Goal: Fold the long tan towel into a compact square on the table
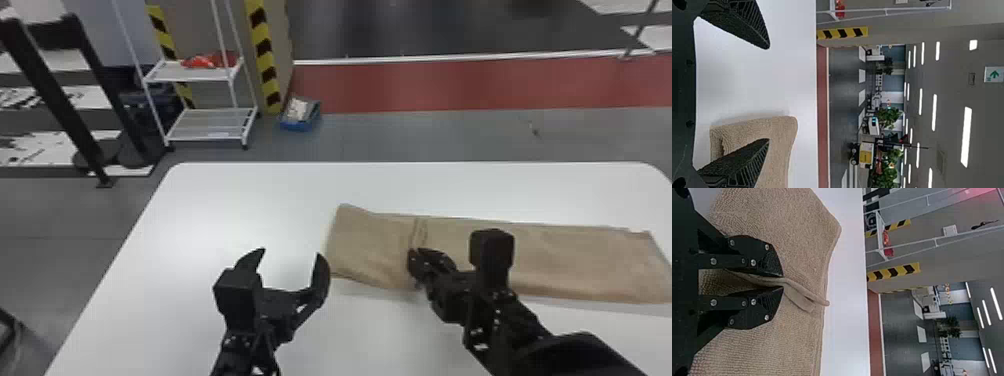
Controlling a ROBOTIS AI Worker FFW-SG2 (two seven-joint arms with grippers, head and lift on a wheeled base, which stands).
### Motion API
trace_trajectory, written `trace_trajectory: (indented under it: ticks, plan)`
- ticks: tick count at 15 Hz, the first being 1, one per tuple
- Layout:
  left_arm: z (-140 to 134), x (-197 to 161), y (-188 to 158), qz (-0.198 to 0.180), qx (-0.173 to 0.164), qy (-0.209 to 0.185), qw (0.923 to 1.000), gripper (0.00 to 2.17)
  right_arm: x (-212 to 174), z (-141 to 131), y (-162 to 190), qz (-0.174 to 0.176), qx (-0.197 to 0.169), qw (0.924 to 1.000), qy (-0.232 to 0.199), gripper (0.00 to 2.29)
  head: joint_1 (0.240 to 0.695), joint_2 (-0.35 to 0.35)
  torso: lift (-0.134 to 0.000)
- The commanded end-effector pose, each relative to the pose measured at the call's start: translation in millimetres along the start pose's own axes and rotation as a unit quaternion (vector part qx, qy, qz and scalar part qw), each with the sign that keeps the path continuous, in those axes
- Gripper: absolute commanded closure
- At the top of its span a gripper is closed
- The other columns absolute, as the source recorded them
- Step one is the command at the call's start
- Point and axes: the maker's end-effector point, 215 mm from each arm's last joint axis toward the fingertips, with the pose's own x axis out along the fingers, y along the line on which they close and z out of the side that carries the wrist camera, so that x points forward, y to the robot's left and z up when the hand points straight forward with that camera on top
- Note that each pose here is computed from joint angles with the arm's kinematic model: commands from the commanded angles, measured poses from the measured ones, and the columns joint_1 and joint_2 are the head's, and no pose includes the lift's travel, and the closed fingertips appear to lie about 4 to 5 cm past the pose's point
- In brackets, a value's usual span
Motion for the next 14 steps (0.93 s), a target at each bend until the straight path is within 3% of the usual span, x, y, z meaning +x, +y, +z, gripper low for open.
trace_trajectory:
  ticks: [1, 3, 5, 9, 12, 14]
  plan:
    - [-1.3, -1.1, 0.2, 0.000, 0.000, 0.001, 1.0000, 0.03, -0.7, 2.2, 0.6, 0.000, -0.002, 1.0000, -0.001, 0.95, 0.695, 0.104, -0.113]
    - [-1.4, -1.7, -2.6, -0.002, -0.001, 0.001, 1.0000, 0.03, -1.6, 3.3, 0.4, -0.001, -0.004, 1.0000, 0.002, 1.14, 0.695, 0.104, -0.113]
    - [-0.5, -2.2, -3.7, -0.003, -0.001, 0.001, 1.0000, 0.03, -3.4, 9.9, 3.5, 0.002, -0.006, 1.0000, -0.005, 1.15, 0.695, 0.103, -0.113]
    - [3.2, -3.9, -1.6, 0.000, -0.003, -0.004, 1.0000, 0.03, -27.2, 65.8, 2.5, -0.003, -0.017, 0.9977, -0.065, 1.15, 0.695, 0.103, -0.113]
    - [16.0, -7.3, 6.3, 0.010, -0.006, -0.026, 0.9996, 0.03, -88.4, 113.7, -74.9, -0.061, -0.019, 0.9938, -0.091, 1.15, 0.695, 0.080, -0.113]
    - [29.3, -9.7, 15.1, 0.020, -0.014, -0.050, 0.9984, 0.03, -129.4, 110.4, -143.9, -0.107, -0.021, 0.9910, -0.078, 1.15, 0.695, 0.033, -0.113]
